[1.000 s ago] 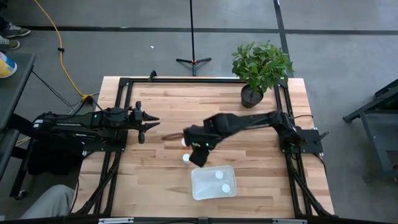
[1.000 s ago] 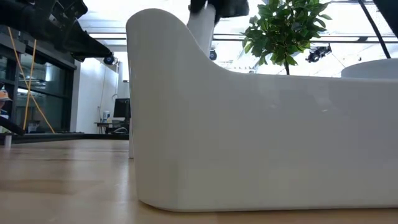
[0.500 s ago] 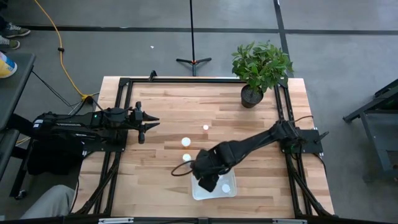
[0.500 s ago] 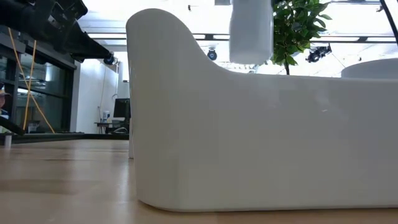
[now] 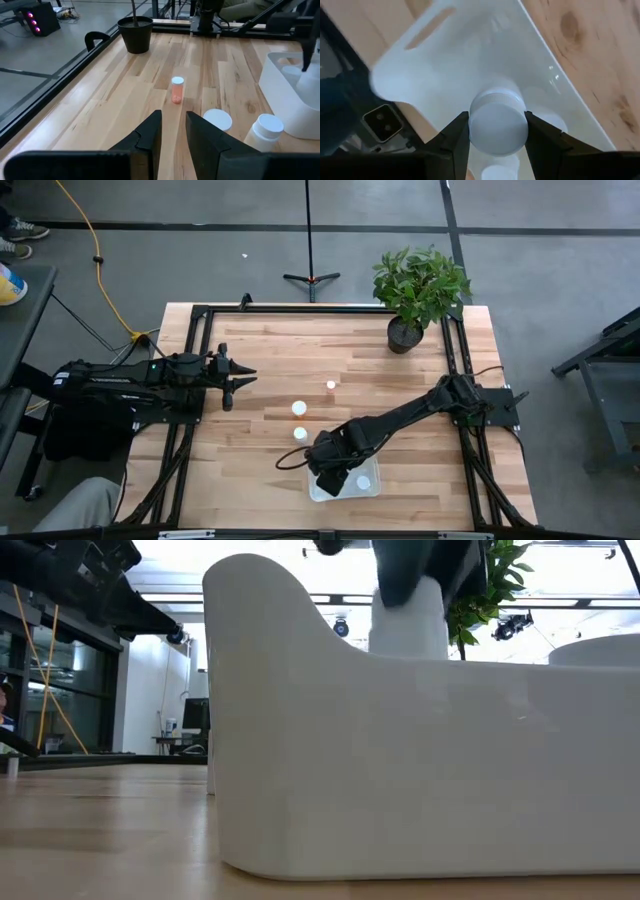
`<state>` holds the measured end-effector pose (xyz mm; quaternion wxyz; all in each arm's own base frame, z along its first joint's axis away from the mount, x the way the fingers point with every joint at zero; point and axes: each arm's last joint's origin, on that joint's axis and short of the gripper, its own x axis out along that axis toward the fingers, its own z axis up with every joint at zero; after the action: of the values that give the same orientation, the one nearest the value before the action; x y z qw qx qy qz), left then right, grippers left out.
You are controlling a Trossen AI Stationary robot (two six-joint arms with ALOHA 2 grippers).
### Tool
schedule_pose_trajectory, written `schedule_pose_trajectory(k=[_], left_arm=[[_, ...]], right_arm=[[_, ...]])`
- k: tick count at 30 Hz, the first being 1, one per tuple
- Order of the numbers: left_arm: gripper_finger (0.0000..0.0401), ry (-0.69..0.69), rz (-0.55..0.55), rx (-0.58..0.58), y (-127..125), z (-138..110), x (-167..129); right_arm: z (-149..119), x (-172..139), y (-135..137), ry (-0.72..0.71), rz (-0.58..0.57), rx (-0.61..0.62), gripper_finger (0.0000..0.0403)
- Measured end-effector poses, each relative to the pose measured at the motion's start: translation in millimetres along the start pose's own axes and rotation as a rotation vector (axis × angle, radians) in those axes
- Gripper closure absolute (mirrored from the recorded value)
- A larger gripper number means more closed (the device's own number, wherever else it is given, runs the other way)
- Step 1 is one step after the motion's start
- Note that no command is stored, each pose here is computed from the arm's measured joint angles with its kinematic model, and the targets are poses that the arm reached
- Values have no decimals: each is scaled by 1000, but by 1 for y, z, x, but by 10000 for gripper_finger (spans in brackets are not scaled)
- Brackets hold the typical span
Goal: Pick and place pill bottles into a basket
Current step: Put the white pill bottle into the white bin
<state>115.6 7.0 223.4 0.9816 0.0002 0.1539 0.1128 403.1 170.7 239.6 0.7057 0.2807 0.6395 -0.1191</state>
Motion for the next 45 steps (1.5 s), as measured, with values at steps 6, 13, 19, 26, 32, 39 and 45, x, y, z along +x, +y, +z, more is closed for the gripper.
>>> schedule_pose_trajectory(k=[6, 13, 19, 26, 32, 39, 45], left_arm=[[277, 0, 0, -1, 0, 0, 0], [277, 0, 0, -1, 0, 0, 0], [277, 0, 0, -2, 0, 0, 0], [277, -1, 0, -2, 0, 0, 0], [277, -1, 0, -2, 0, 0, 0], [277, -1, 0, -2, 0, 0, 0], [277, -1, 0, -2, 0, 0, 0]], right_arm=[[-2, 8, -5, 29, -27, 6, 258], [-2, 9, -6, 18, -39, 8, 258], [1, 10, -8, 12, -48, 16, 258], [8, 11, -12, 6, -51, 18, 258], [12, 11, -14, 1, -47, 24, 258], [12, 11, -13, 3, -42, 21, 258], [12, 11, -13, 12, -36, 20, 258]])
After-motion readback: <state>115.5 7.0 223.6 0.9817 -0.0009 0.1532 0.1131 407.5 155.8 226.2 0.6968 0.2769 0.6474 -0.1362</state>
